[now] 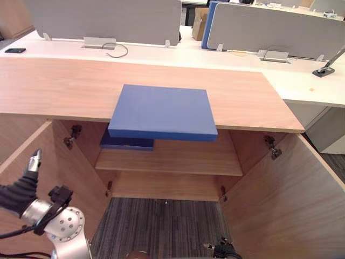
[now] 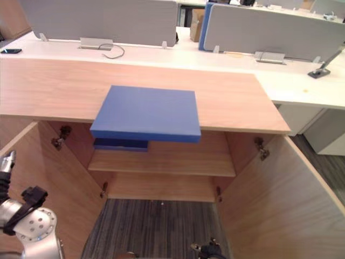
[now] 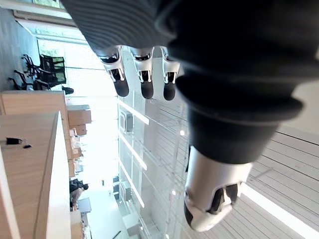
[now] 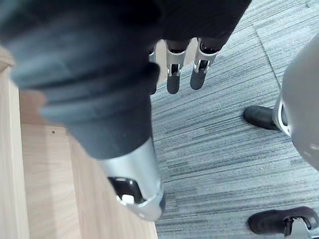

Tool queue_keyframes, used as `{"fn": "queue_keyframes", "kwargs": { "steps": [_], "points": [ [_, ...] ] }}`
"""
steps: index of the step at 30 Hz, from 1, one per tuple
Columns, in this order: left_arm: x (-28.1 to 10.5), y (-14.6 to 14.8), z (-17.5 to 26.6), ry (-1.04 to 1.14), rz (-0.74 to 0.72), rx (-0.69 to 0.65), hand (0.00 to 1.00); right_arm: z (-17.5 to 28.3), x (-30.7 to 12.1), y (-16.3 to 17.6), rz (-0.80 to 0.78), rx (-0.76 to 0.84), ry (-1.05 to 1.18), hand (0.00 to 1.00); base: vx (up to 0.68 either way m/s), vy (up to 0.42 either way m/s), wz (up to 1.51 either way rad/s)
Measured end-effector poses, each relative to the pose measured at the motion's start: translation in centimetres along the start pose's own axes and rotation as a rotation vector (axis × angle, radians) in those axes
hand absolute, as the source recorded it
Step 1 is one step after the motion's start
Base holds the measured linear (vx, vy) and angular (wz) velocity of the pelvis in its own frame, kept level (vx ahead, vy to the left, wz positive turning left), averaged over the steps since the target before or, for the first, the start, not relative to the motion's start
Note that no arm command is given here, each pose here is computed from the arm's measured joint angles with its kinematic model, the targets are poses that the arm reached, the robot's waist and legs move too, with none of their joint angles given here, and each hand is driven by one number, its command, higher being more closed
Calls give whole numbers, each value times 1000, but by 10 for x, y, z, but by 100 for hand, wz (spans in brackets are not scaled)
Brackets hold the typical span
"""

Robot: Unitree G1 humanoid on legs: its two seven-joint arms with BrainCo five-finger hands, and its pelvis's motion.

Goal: Walk over to the cabinet, pick up the folder, carry it to the office cabinet, place the folder inside the office cabinet, then close the office cabinet door

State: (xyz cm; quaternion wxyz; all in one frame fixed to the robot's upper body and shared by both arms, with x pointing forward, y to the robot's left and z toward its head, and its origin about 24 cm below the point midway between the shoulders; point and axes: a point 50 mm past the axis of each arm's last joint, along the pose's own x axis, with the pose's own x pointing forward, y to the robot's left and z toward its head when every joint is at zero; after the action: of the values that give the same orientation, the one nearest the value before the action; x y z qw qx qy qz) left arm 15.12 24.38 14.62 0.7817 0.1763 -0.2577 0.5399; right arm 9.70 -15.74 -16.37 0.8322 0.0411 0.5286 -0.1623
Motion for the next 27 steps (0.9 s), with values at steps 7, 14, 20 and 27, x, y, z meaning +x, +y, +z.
{"fn": "queue_keyframes", "kwargs": {
  "steps": [7,14,20,27],
  "points": [
    [-45,-54,35,-43,-424,-208,0,-5,-1,2,15,-49,13,0,3,-15,-1],
    [-76,-77,41,-177,-726,-175,0,-8,1,-1,35,-92,26,0,-39,0,-20],
    [-80,-78,40,-277,-803,-127,0,-12,3,-15,16,-122,44,0,-24,9,-8],
    [-87,-86,20,-392,-951,21,0,-14,4,-30,-17,-147,57,0,-39,17,-5]
  ]
}}
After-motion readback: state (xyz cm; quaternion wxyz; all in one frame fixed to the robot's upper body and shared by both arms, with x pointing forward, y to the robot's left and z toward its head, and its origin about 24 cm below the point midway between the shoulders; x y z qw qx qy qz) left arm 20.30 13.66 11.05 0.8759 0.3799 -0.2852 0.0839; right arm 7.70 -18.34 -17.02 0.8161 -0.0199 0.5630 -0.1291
